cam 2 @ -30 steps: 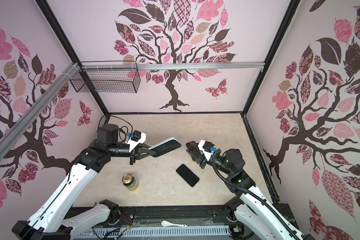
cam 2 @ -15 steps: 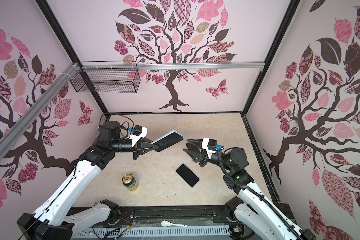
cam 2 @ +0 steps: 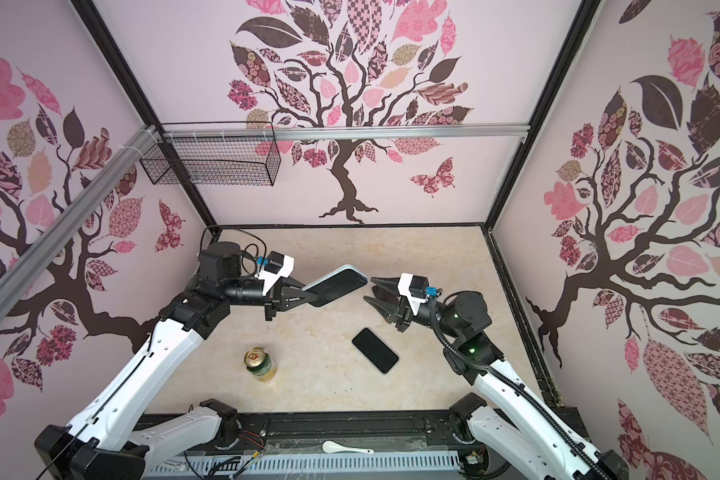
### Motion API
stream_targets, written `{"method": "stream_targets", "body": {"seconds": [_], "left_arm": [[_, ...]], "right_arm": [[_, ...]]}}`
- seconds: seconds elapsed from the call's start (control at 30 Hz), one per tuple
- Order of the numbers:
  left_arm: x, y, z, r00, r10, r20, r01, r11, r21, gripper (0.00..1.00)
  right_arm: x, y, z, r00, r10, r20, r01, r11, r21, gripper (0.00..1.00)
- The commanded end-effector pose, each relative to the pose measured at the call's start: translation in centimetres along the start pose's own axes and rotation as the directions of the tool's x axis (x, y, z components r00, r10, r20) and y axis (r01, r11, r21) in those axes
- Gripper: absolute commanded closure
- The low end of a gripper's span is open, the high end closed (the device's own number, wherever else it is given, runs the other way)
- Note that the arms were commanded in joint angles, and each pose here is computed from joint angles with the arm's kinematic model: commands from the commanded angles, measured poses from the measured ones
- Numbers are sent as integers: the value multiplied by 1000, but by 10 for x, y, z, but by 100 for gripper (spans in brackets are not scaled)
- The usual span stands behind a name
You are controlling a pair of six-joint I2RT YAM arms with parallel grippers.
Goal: Take the phone out of the phone case
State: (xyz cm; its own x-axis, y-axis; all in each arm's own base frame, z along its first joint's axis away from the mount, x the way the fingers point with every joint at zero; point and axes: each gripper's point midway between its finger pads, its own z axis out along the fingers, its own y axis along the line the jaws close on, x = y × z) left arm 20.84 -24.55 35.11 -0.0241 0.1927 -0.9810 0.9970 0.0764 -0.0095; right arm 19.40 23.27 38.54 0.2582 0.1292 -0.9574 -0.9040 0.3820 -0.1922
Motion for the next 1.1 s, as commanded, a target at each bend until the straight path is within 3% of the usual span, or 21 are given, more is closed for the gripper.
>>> {"method": "stream_targets", "body": {"seconds": [0.0, 0.67, 1.07], "left_arm": [[-24, -7, -5, 996, 71, 44, -72, 997, 23, 100], [-21, -11, 1, 998, 62, 30, -64, 996, 66, 100], [-20, -29, 5, 998, 57, 17, -59, 984, 169, 100]], "right_arm": [[-24, 3, 2, 998, -44, 46, 45, 999, -26, 54], [-25, 13, 5, 998, -36, 50, 40, 997, -70, 55], [-13, 7, 10, 1000, -10, 5, 10, 999, -51, 55]]}}
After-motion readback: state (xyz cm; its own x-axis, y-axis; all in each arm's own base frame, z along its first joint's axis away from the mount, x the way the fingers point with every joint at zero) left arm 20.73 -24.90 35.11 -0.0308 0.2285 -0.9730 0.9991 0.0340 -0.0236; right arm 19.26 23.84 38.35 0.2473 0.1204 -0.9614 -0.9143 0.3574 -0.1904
